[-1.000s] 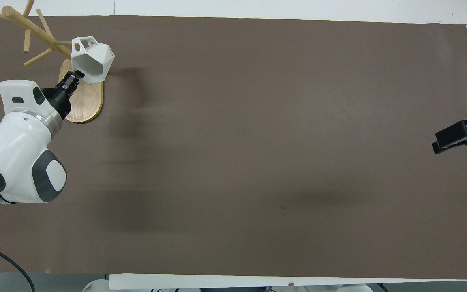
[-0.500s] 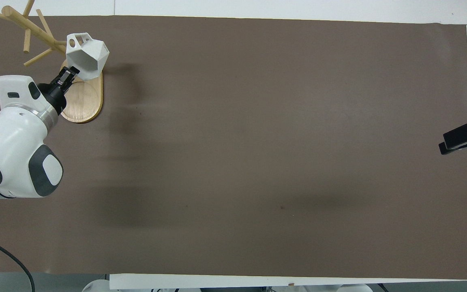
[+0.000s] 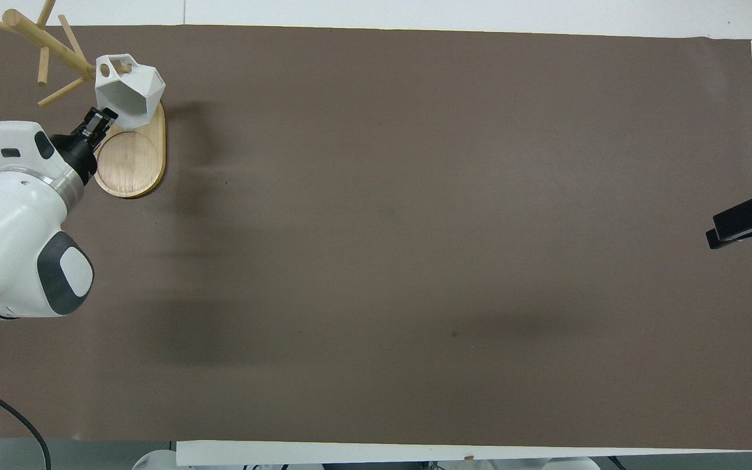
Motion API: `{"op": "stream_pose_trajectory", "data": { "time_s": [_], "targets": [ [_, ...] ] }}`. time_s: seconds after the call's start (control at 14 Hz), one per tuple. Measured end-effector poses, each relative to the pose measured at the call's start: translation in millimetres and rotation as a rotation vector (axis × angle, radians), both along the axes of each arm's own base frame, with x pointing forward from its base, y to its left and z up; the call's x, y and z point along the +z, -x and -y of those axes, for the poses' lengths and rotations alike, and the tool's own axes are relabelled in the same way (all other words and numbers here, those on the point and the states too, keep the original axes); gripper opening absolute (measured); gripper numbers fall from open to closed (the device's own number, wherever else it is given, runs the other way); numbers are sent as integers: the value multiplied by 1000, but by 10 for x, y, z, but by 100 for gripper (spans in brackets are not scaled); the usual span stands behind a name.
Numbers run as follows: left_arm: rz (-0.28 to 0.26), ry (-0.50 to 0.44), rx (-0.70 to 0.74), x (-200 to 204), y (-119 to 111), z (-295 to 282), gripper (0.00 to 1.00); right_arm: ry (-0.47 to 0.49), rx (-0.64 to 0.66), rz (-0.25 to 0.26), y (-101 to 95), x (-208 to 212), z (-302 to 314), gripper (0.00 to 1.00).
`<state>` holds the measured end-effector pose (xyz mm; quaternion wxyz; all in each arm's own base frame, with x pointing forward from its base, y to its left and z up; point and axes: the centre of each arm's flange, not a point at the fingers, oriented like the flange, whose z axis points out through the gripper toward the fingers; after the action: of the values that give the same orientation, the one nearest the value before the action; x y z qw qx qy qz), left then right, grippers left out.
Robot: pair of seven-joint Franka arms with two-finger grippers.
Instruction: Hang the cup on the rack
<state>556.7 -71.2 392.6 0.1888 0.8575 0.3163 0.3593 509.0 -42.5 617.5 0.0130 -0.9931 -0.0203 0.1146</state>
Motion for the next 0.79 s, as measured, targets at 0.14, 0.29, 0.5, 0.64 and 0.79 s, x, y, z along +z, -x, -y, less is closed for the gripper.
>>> {"op": "stream_pose_trajectory", "data": {
  "time_s": [0.14, 0.29, 0.5, 0.64, 0.79],
  "targets": [
    [-15, -1, 10, -21, -6, -55, 7, 0, 0, 0, 0, 0, 0, 100],
    [-19, -2, 20, -17, -20, -112, 16, 0, 0, 0, 0, 0, 0, 100],
    [-27, -2, 19, 20, -55, -109, 29, 0, 0, 0, 0, 0, 0, 100],
    [-26, -1, 19, 53, -77, -107, 41, 0, 0, 0, 0, 0, 0, 100],
    [-52, -3, 18, 91, -86, -103, 41, 0, 0, 0, 0, 0, 0, 100]
  ]
}}
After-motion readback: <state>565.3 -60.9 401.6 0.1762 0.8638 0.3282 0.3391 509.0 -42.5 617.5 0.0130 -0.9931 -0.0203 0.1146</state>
